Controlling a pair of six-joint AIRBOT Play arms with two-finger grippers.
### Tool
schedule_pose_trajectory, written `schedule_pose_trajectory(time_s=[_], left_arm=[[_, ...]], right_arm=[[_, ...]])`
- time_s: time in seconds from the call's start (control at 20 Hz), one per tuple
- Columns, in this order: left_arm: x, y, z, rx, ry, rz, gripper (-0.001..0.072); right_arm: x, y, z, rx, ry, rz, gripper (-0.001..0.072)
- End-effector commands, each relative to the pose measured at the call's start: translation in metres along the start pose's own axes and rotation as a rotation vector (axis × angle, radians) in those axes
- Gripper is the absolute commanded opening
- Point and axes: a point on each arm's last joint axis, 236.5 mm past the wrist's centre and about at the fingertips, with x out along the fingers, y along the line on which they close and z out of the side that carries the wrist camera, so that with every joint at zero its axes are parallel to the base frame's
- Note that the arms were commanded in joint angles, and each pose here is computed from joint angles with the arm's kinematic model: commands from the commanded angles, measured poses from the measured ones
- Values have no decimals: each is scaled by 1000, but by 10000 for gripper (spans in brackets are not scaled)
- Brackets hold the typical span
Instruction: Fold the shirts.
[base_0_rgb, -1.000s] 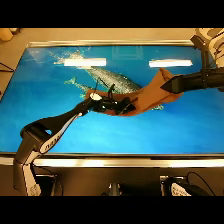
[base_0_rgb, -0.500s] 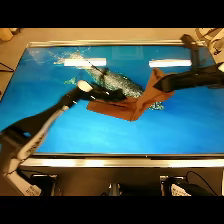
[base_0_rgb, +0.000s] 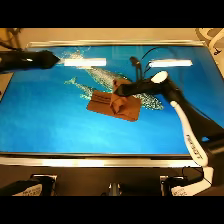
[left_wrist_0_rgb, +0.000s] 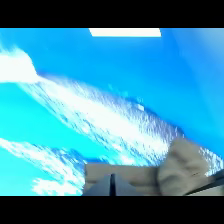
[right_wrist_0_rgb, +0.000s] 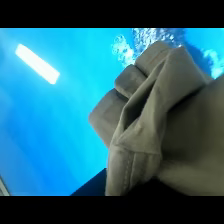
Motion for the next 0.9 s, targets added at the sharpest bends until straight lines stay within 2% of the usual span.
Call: schedule_pose_trajectory(time_s=[0.0, 0.05, 0.1, 0.15, 0.25, 0.4, 0.55, 0.65, 0.7, 0.85], left_arm=[[-51, 5, 21, 31, -90, 56, 22], [-51, 5, 20, 32, -86, 54, 22], [-49, 5, 18, 35, -79, 55, 22], [-47, 7, 15, 36, -71, 56, 22], [-42, 13, 8, 31, -51, 66, 22], [-40, 21, 5, 46, -39, 98, 22], [-40, 21, 4, 46, -39, 99, 23], [-40, 21, 4, 46, -38, 97, 23], [-40, 21, 4, 46, -38, 97, 23], [-40, 20, 4, 43, -39, 94, 23]], right_arm=[[47, 0, -5, 153, -40, 95, 78], [49, -1, -1, 177, -60, 102, 250], [49, 0, 5, 178, -86, 111, 604], [46, 5, 13, 152, -118, 133, 695], [27, 10, 24, 120, -139, 157, 702], [-21, -20, 23, 16, -89, 46, 699], [-94, -106, -26, 14, 140, -253, 691], [-144, -159, -86, 130, 373, -456, 667], [-151, -168, -102, 169, 414, -486, 667], [-108, -156, -95, 268, 278, -368, 669]])
